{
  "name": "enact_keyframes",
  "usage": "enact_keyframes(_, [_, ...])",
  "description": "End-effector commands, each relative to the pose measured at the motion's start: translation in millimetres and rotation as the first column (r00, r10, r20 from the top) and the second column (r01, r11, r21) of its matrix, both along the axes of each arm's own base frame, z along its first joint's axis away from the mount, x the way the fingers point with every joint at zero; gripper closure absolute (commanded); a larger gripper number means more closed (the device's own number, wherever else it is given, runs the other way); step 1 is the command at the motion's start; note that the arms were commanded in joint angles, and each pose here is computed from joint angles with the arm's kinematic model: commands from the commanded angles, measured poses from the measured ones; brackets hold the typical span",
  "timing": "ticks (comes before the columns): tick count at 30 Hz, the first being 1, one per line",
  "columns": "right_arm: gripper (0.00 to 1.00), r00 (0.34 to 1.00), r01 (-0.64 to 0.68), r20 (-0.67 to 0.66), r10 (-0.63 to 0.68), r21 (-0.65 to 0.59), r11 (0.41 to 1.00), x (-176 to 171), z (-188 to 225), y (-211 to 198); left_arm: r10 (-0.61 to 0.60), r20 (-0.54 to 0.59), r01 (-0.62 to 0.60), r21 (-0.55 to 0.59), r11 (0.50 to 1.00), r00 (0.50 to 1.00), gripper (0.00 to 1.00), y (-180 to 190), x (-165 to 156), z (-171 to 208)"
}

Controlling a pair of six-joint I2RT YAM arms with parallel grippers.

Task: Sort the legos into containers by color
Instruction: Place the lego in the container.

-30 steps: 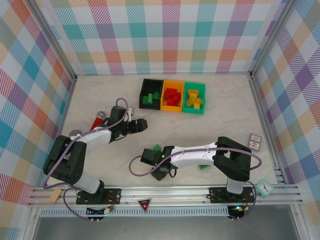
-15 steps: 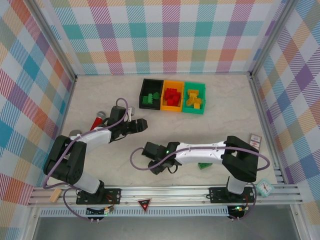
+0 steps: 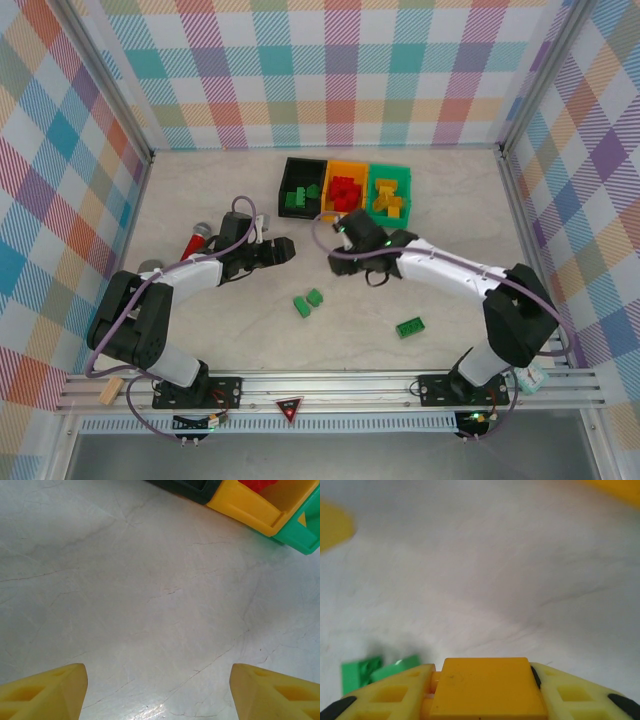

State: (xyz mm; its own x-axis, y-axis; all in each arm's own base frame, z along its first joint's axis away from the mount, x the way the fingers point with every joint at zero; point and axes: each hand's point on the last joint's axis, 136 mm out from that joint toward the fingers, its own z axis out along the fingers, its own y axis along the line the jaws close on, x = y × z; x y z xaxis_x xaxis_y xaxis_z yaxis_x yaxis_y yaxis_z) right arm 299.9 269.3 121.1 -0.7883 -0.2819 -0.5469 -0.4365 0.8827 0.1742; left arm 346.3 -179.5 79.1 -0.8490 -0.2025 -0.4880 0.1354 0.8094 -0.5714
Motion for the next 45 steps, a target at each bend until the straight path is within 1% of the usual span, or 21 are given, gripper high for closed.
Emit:
enact_keyframes(1, [0.64, 1.0, 0.012, 0.017, -0.013, 0.066, 0.998, 33.3, 24.4, -8.9, 0.018, 0.024, -0.018, -0.005, 1.0, 1.0, 0.25, 5.4, 3.7, 5.2])
enact_keyframes(7, [0.63, 0.994, 0.101, 0.015, -0.104, 0.142, 0.985, 95.2, 43.7, -30.9, 0.025, 0.031, -0.024, -0.004, 1.0, 0.999, 0.25, 6.5, 4.1, 5.5])
enact_keyframes(10, [0.63, 0.992, 0.123, 0.02, -0.127, 0.148, 0.981, 123.0, 49.9, -39.0, 0.022, 0.031, -0.022, -0.008, 1.0, 0.999, 0.25, 5.6, 3.8, 5.8])
enact_keyframes(15, [0.62, 0.982, 0.187, -0.008, -0.188, 0.155, 0.97, 165.5, 47.8, -57.4, 0.026, 0.029, -0.026, 0.003, 1.0, 0.999, 0.25, 7.4, 4.4, 2.9])
enact_keyframes(19, [0.61, 0.971, 0.239, -0.021, -0.239, 0.159, 0.958, 190.7, 44.8, -75.2, 0.026, 0.022, -0.026, 0.005, 1.0, 0.999, 0.25, 7.0, 5.2, -0.5])
enact_keyframes(24, [0.57, 0.966, 0.26, -0.026, -0.259, 0.12, 0.958, 215.0, 34.8, -88.4, 0.025, 0.019, -0.025, -0.001, 1.0, 1.0, 0.25, 5.9, 5.7, -1.8])
enact_keyframes(26, [0.55, 0.963, 0.268, -0.005, -0.268, 0.086, 0.96, 221.4, 29.8, -93.6, 0.021, 0.018, -0.021, -0.005, 1.0, 1.0, 0.25, 5.0, 5.3, -1.0])
enact_keyframes(29, [0.53, 0.957, 0.29, -0.023, -0.29, 0.081, 0.953, 228.6, 22.8, -100.2, 0.023, 0.023, -0.023, -0.003, 1.0, 0.999, 0.25, 5.7, 5.3, 0.3])
enact_keyframes(33, [0.32, 0.957, 0.291, -0.042, -0.288, 0.119, 0.949, 228.7, 24.3, -97.8, 0.023, 0.023, -0.023, -0.003, 1.0, 0.999, 0.25, 5.8, 5.0, 1.0])
enact_keyframes(35, [0.26, 0.957, 0.29, -0.042, -0.287, 0.135, 0.947, 225.8, 27.2, -96.7, 0.026, 0.025, -0.026, 0.001, 1.0, 0.999, 0.25, 6.7, 5.0, 1.3])
enact_keyframes(40, [0.23, 0.961, 0.277, -0.037, -0.275, 0.172, 0.945, 210.0, 37.1, -95.1, 0.023, 0.024, -0.023, -0.001, 1.0, 0.999, 0.25, 6.1, 5.1, 1.0])
enact_keyframes(45, [0.22, 0.968, 0.252, -0.049, -0.247, 0.202, 0.946, 180.6, 38.1, -92.6, 0.019, 0.022, -0.018, -0.011, 1.0, 1.0, 0.25, 4.4, 4.9, 1.2])
